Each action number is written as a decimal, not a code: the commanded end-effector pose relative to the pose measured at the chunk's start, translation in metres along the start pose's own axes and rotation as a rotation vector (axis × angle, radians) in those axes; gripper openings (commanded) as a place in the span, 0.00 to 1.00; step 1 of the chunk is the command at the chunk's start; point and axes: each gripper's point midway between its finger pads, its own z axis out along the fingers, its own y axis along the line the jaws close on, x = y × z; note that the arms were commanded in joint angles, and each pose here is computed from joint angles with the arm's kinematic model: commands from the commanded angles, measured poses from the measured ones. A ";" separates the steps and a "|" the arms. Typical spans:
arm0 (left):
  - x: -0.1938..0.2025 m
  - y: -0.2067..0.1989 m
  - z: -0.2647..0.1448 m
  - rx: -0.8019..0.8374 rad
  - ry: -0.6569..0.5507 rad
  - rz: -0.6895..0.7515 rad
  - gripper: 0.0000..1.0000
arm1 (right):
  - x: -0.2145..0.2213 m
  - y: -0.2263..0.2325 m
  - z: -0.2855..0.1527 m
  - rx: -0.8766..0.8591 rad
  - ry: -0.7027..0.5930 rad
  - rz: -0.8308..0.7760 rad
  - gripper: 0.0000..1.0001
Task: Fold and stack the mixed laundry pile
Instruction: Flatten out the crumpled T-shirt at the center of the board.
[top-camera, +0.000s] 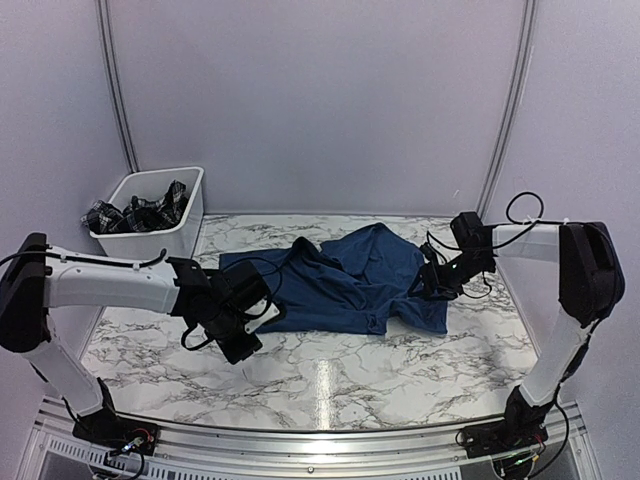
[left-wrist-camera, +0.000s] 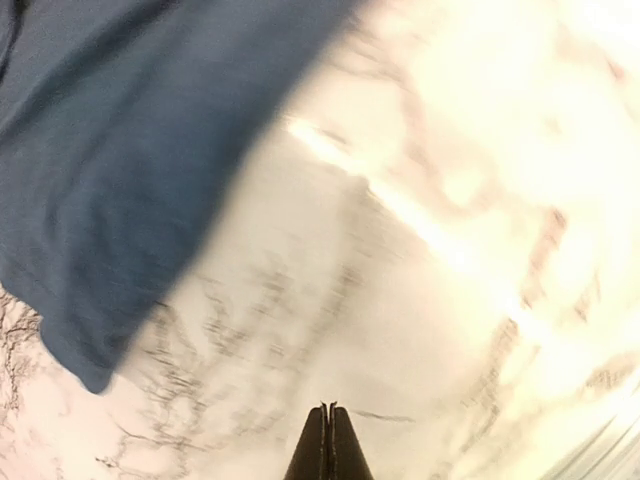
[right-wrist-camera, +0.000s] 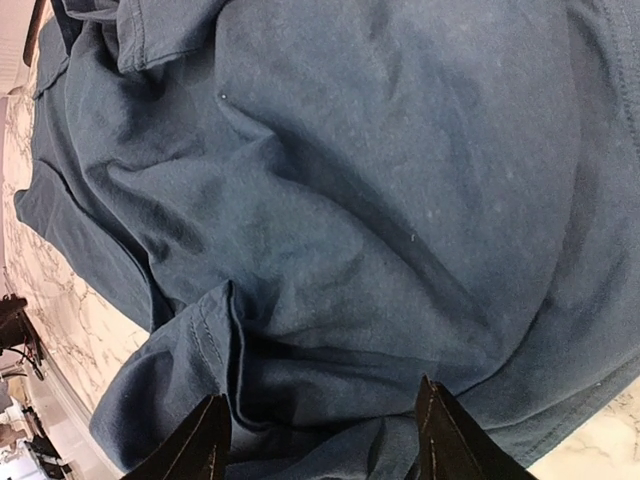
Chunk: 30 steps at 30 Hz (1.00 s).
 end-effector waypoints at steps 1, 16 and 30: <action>0.023 -0.002 -0.012 -0.127 0.018 0.138 0.00 | 0.008 0.001 -0.006 -0.009 0.006 0.025 0.59; -0.019 0.112 -0.017 -0.029 -0.116 -0.566 0.58 | 0.030 0.006 -0.039 -0.007 -0.062 0.079 0.68; -0.045 0.123 0.005 0.020 -0.102 -0.574 0.63 | 0.063 0.053 -0.006 -0.093 0.163 -0.055 0.56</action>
